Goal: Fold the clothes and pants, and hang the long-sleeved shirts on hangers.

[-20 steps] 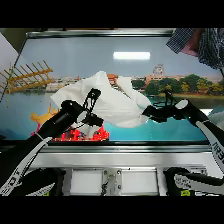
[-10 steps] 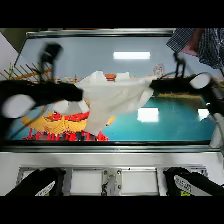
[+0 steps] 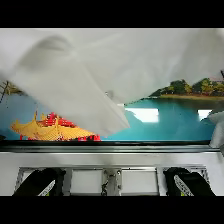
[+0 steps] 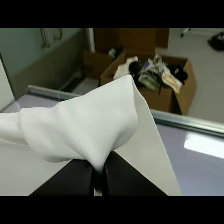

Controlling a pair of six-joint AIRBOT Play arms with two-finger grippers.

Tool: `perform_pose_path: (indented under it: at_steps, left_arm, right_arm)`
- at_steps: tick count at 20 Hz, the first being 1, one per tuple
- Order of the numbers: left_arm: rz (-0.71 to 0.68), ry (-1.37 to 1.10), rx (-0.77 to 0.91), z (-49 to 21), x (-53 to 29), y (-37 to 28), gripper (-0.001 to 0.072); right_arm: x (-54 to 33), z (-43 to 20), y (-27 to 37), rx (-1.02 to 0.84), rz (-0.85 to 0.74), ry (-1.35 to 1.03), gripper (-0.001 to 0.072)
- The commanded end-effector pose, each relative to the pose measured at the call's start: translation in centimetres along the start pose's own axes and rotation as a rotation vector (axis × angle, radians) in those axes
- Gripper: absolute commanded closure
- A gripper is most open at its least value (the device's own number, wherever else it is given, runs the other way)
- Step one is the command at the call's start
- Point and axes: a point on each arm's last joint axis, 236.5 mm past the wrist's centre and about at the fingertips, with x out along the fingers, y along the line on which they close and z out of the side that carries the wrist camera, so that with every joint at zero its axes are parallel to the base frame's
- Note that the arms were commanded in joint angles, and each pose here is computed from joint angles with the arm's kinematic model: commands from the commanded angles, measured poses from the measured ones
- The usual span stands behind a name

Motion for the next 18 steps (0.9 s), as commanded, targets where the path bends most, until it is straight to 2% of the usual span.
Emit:
perform_pose_path:
  at_steps: [1, 4, 6, 11, 14, 15, 16, 17, 18]
  left_arm:
    - [-0.043, -0.144, 0.011, 4.4, -2.6, -1.7, 0.069]
    - [-0.027, -0.101, 0.037, 3.7, 0.1, -1.1, 0.0691]
    - [0.022, 0.003, 0.059, 1.0, 3.9, 0.8, 0.0691]
    - [0.247, 0.375, 0.088, -11.7, 16.5, 10.5, 0.069]
    - [0.339, 0.55, 0.057, -20.8, 23.2, 17.3, 0.0687]
    - [0.373, 0.594, 0.039, -23.5, 24.6, 19.6, 0.0461]
    - [0.424, 0.634, -0.006, -26.0, 25.4, 22.3, 0.0073]
    - [0.489, 0.68, -0.076, -28.1, 25.1, 24.9, -0.0012]
    - [0.553, 0.735, -0.128, -29.8, 24.1, 27.2, -0.0011]
  right_arm:
    - [-4.5, 3.4, 2.2, 0.011, 0.007, -0.112, 0.069]
    - [-4.2, 3.1, 2.1, 0.097, 0.011, -0.099, 0.0691]
    - [-2.2, 0.5, 1.3, 0.174, 0.011, 0.005, 0.069]
    - [7.1, -13.1, -3.6, 0.317, -0.031, 0.468, 0.069]
    - [13.0, -22.3, -10.5, 0.325, -0.181, 0.658, 0.0684]
    - [14.3, -24.8, -13.5, 0.299, -0.253, 0.694, 0.0663]
    - [15.1, -27.2, -16.1, 0.304, -0.305, 0.731, 0.0381]
    - [15.3, -28.8, -17.9, 0.33, -0.333, 0.757, 0.0075]
    - [14.8, -29.8, -19.5, 0.351, -0.363, 0.781, 0.0039]
